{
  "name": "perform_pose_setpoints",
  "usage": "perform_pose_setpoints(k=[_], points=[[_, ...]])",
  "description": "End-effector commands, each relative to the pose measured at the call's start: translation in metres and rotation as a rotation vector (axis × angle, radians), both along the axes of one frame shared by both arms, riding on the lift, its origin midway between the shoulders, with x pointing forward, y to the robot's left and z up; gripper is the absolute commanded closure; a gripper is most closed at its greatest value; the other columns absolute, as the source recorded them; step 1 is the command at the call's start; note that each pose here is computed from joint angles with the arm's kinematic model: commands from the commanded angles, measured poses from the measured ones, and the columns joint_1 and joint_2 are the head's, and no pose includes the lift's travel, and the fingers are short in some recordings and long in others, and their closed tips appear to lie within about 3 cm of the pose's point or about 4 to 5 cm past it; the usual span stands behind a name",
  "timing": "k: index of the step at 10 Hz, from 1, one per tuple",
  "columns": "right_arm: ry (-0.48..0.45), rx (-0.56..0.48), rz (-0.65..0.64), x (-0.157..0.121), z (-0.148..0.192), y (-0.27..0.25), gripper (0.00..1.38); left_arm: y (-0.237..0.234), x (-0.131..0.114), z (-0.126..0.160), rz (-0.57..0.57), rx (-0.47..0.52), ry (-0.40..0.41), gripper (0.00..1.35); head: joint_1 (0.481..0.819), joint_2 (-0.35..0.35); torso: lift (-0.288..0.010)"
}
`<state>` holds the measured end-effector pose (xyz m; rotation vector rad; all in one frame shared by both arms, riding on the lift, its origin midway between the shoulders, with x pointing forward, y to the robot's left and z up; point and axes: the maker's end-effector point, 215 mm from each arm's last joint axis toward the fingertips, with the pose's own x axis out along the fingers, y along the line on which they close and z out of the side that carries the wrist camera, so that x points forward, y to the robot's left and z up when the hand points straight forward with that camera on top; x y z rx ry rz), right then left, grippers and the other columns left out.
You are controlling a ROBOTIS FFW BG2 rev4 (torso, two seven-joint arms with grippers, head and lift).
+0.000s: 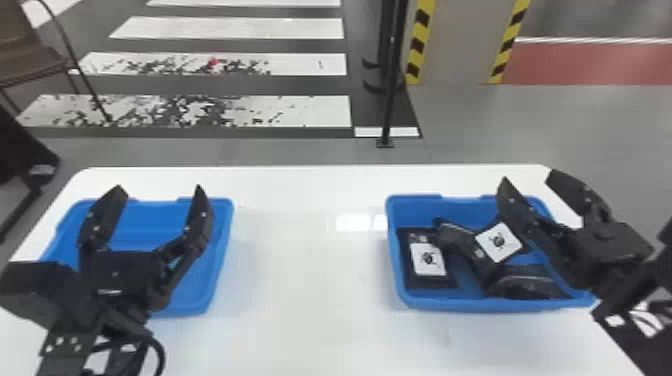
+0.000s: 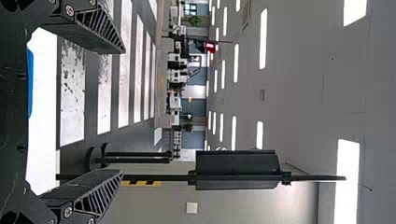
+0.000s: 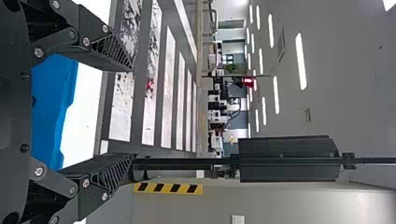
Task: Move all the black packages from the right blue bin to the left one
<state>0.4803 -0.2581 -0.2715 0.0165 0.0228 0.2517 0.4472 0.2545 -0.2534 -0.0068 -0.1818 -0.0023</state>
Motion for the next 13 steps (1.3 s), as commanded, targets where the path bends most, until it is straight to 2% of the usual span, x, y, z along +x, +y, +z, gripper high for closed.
perform_pose_setpoints(k=[1, 5, 8, 9, 13], points=[[0.070, 0.000, 0.000, 0.003, -0.019, 0.000, 0.42, -0.001, 0.000, 0.001, -0.002, -0.001, -0.005, 0.13, 0.695, -0.005, -0.154], [0.316, -0.012, 0.009, 0.010, -0.091, -0.009, 0.41, -0.004, 0.000, 0.000, -0.008, -0.003, -0.007, 0.13, 0.695, -0.008, -0.154], [0.372, -0.031, -0.005, 0.029, -0.115, -0.026, 0.14, -0.006, 0.001, 0.001, -0.011, -0.004, -0.010, 0.13, 0.695, -0.025, -0.154], [0.400, -0.030, -0.018, 0.033, -0.126, -0.033, 0.09, -0.006, 0.000, 0.000, -0.013, -0.006, -0.010, 0.13, 0.695, -0.033, -0.154], [0.482, -0.024, -0.053, 0.038, -0.156, -0.050, 0.09, -0.009, 0.001, 0.000, -0.021, -0.007, -0.009, 0.13, 0.695, -0.060, -0.154]])
